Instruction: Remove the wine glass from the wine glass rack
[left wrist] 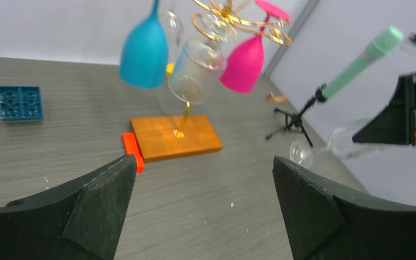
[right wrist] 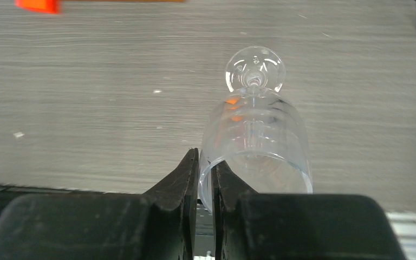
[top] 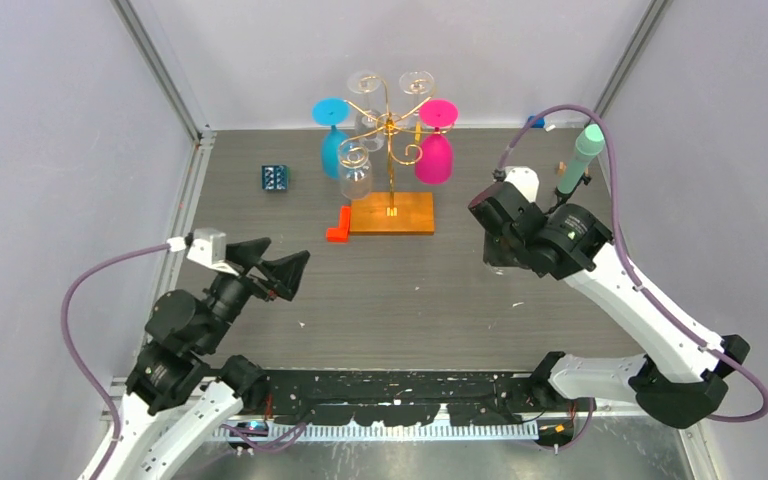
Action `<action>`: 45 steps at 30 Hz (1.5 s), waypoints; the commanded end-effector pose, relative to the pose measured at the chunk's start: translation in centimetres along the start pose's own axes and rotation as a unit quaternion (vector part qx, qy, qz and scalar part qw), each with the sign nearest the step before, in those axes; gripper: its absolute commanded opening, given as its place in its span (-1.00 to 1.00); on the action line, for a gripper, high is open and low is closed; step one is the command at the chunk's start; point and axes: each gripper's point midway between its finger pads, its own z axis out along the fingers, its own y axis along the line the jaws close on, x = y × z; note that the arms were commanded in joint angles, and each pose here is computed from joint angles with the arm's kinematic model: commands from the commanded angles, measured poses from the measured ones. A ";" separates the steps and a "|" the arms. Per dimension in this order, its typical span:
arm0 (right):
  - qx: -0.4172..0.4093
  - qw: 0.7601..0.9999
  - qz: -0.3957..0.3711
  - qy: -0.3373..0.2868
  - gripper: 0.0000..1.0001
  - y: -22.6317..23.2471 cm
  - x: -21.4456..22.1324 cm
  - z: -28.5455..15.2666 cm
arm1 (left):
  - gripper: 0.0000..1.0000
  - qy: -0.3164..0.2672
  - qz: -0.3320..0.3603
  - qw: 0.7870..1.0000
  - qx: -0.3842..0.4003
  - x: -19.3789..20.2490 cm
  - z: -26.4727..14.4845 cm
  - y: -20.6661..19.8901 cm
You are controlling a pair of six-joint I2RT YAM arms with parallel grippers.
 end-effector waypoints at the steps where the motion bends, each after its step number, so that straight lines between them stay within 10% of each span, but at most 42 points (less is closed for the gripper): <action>1: 0.098 0.995 -0.003 0.020 -0.99 -5.1 0.7 1.0 | 0.99 0.022 0.043 0.996 0.072 0.5 1.5 -2.6; 34: 0.099 0.973 0.190 0.085 -0.96 -11.9 3.4 7.6 | 0.99 0.028 0.047 0.997 -0.062 3.4 7.0 2.3; 45: 0.126 0.970 0.191 0.079 -0.29 -13.1 2.5 7.9 | 0.99 0.038 0.038 0.994 -0.091 3.3 8.6 2.7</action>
